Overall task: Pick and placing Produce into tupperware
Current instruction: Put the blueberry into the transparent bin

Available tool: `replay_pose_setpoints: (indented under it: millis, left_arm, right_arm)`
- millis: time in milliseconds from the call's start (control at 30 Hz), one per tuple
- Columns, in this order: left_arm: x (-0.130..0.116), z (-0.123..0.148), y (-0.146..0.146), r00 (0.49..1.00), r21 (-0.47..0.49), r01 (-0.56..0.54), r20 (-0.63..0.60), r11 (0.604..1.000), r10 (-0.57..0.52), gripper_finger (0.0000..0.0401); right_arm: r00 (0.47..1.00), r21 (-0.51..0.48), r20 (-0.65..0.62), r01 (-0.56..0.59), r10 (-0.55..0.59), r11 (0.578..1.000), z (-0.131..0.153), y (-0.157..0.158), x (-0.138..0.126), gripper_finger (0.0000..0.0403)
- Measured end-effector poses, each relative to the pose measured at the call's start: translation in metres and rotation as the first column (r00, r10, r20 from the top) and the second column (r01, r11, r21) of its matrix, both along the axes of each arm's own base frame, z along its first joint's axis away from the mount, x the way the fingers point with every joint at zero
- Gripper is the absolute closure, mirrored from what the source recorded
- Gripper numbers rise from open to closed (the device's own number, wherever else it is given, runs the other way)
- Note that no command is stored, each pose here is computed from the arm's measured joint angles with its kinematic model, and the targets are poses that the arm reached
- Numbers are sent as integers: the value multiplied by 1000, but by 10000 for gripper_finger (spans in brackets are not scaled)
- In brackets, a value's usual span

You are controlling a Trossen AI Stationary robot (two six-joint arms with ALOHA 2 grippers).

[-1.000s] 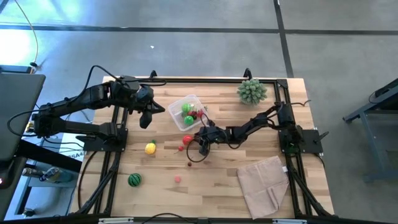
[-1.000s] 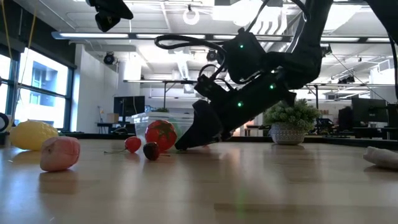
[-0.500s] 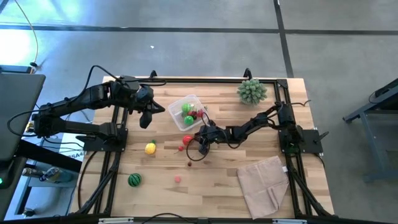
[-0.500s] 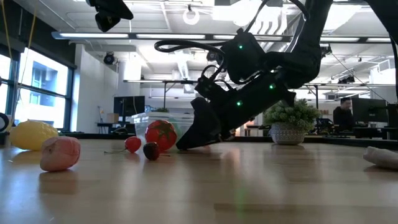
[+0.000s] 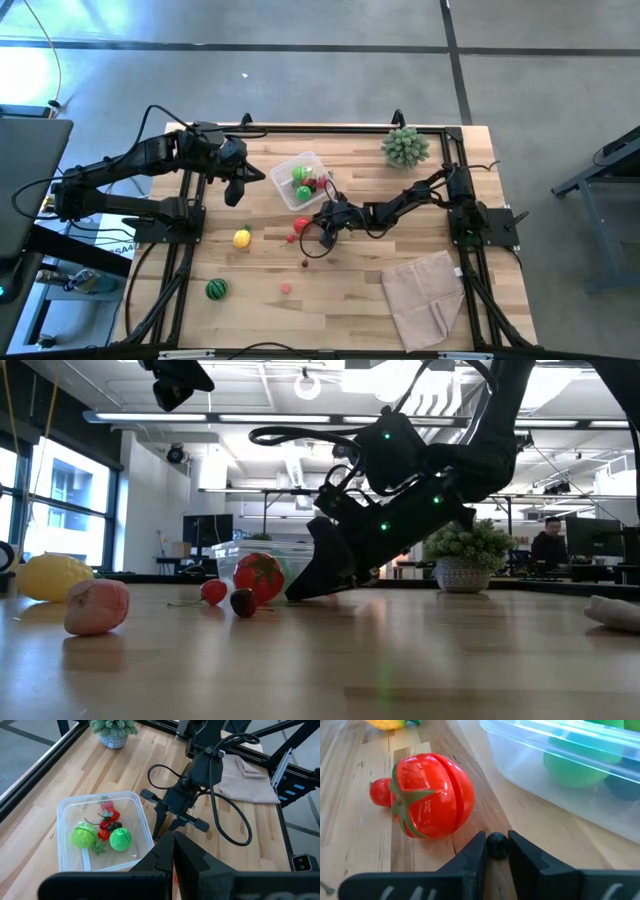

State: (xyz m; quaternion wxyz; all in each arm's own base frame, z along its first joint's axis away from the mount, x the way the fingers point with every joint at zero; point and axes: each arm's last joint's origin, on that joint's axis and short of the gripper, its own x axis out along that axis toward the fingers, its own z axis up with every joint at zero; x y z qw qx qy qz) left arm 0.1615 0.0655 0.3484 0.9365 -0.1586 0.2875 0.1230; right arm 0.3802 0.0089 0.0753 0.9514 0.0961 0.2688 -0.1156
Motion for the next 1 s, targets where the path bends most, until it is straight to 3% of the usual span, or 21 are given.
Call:
replay_pose_setpoints:
  millis: [300,433,600,700,833,1000]
  left_arm:
    - [0,0,0,1000,0,0,0,1000,0,400]
    - [0,0,0,1000,0,0,0,1000,0,400]
    - [0,0,0,1000,0,0,0,1000,0,400]
    - [0,0,0,1000,0,0,0,1000,0,400]
    - [0,0,0,1000,0,0,0,1000,0,400]
    - [0,0,0,1000,0,0,0,1000,0,400]
  right_arm:
    - [1000,5,5,-11,11,1000,16,1,-2,347]
    - [999,-9,33,-15,15,1000,39,2,-4,348]
    - [994,-100,105,-4,15,995,77,4,-9,348]
    - [986,-154,165,32,-6,988,102,2,-14,348]
    - [963,-200,248,162,-110,966,134,-11,-20,348]
    - [965,-230,196,220,-176,948,164,-42,-11,348]
